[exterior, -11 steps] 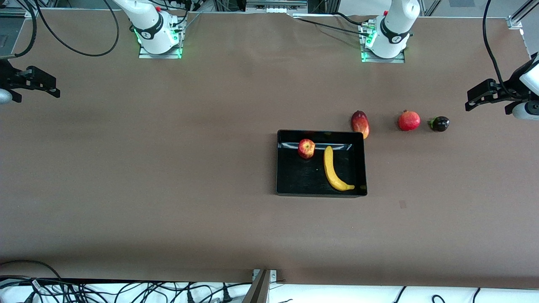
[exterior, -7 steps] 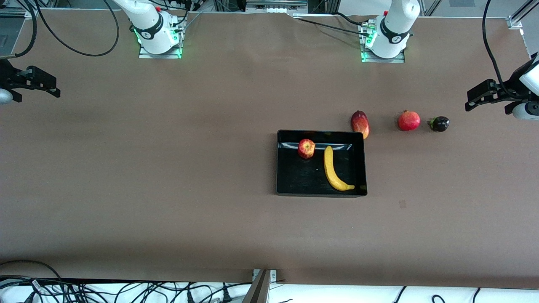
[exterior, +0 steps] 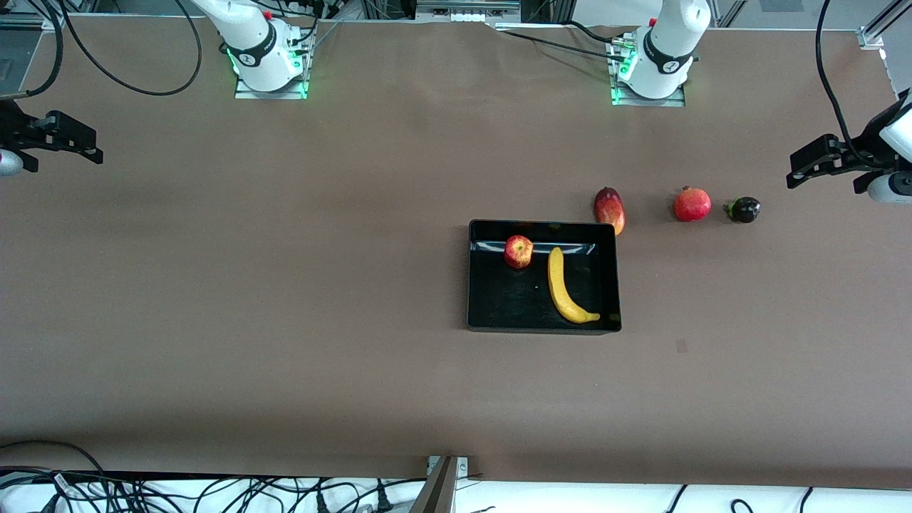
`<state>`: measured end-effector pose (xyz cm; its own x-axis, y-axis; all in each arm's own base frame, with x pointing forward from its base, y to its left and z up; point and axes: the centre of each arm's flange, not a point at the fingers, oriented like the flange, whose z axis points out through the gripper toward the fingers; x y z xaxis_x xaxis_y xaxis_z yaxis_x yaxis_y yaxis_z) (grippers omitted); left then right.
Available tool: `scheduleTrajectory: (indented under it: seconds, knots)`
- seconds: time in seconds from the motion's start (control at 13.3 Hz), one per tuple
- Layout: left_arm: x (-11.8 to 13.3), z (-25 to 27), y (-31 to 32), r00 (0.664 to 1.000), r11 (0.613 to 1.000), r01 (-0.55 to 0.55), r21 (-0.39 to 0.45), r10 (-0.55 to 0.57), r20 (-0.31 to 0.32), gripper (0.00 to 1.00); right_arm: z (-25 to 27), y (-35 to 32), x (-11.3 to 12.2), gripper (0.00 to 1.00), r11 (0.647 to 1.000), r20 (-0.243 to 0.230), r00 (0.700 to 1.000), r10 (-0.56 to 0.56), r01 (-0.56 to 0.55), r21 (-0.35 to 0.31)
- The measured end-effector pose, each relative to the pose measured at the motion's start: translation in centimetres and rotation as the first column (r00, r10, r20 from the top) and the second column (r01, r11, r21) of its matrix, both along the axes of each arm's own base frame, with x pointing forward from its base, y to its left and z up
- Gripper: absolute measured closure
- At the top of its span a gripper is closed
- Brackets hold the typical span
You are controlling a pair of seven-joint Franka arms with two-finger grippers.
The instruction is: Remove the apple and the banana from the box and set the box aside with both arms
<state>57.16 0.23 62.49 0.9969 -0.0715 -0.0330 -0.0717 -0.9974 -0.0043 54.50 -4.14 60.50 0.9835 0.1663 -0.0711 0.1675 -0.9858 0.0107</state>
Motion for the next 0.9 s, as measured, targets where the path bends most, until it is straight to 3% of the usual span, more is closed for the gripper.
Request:
scheduleTrajectory:
  seconds: [0.9]
  knots:
    - [0.0, 0.0, 0.03, 1.0, 1.0, -0.002, 0.0, 0.002, 0.0, 0.0, -0.02, 0.87, 0.03, 0.0, 1.0, -0.003, 1.0, 0.016, -0.016, 0.0]
